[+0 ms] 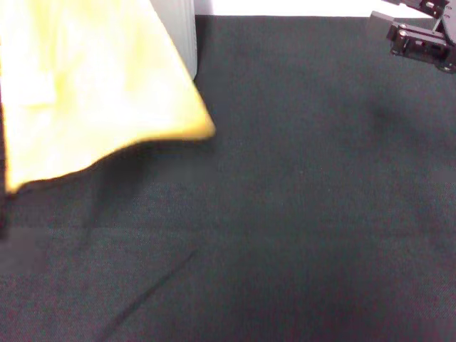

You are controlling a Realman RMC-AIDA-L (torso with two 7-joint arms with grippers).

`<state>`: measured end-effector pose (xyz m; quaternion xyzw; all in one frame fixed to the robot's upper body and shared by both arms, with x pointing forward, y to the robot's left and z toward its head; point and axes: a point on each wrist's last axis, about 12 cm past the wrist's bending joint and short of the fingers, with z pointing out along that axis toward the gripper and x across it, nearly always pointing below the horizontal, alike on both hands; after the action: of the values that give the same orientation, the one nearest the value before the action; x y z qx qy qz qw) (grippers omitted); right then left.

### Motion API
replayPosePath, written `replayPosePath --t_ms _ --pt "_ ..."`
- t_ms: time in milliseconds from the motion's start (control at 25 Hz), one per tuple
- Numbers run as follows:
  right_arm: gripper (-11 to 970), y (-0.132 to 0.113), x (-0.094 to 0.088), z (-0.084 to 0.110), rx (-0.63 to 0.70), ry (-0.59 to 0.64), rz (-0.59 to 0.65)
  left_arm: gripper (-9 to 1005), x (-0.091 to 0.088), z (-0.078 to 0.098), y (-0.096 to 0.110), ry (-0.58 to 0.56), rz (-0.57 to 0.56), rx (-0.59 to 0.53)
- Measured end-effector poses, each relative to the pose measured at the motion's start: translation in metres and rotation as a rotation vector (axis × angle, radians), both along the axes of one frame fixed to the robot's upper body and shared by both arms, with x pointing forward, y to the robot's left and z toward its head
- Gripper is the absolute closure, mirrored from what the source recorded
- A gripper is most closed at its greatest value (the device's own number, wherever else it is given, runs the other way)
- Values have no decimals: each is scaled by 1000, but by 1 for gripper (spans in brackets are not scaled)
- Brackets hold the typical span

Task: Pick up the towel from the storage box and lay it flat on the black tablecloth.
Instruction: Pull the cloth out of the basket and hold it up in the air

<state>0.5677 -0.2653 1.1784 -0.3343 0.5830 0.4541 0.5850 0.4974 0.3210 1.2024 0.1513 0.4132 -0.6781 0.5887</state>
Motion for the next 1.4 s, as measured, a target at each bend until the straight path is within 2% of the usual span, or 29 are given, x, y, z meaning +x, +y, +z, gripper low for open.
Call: replayPosePath --t_ms 280,440,600,760,1080,1400 --pt "127 0 0 -2 0 1 -2 985 12 8 -15 40 -155 71" --pt "128 2 1 -4 5 8 3 984 20 8 -26 96 -234 165" --pt "130 5 1 -4 5 8 15 985 23 2 -24 159 -231 244" --pt "131 11 4 -1 -6 0 42 986 24 1 -18 180 -196 260" --pt "135 43 13 0 -148 -22 172 985 22 14 -23 117 -237 318" --pt "138 56 20 2 -242 -37 228 984 22 25 -30 88 -274 363"
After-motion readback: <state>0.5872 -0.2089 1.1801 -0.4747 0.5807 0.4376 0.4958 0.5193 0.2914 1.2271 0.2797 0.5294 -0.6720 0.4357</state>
